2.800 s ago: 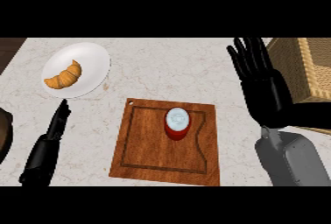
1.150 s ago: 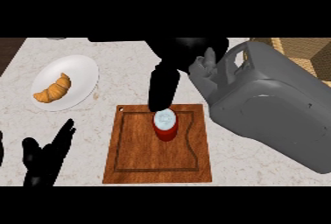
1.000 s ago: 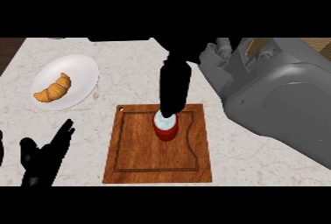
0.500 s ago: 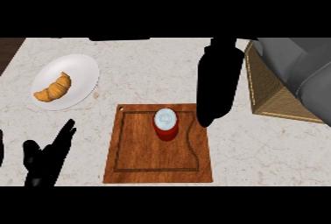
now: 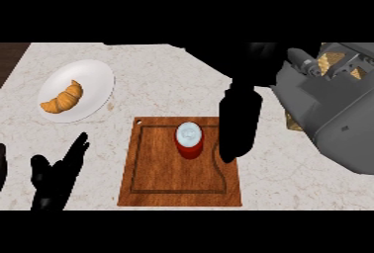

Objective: Pick the can from the cutting board and place it in the basket

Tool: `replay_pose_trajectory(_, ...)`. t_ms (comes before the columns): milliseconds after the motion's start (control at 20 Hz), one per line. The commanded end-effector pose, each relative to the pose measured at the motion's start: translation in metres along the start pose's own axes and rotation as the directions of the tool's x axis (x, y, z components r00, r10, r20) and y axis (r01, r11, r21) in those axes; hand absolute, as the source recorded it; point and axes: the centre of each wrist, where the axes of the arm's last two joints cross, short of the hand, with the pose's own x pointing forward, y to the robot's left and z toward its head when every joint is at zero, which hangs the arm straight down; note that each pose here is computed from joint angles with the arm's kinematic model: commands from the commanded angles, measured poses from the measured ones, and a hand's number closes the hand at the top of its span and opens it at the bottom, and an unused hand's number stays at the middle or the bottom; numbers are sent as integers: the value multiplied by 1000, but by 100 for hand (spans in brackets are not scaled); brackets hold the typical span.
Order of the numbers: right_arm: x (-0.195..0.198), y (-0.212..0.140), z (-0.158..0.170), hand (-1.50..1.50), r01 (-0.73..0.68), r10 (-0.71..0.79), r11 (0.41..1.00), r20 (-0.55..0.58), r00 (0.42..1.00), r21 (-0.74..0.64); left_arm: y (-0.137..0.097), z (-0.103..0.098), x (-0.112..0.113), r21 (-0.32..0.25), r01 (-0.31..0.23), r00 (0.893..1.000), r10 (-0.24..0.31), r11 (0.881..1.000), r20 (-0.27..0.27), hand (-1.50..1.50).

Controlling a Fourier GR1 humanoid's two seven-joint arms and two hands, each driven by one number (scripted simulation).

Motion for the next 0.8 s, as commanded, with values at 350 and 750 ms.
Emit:
replay_pose_trajectory(350, -6, 67, -25, -150, 1, 0, 1000, -85, 996, 12, -3, 8, -40, -4, 10, 984, -10, 1000, -176, 0)
replay_pose_trajectory(750, -11, 102, -45, -150, -5, 11, 999, -110, 994, 48, -3, 7, -35, 2, -9, 987, 9, 1000, -161, 0)
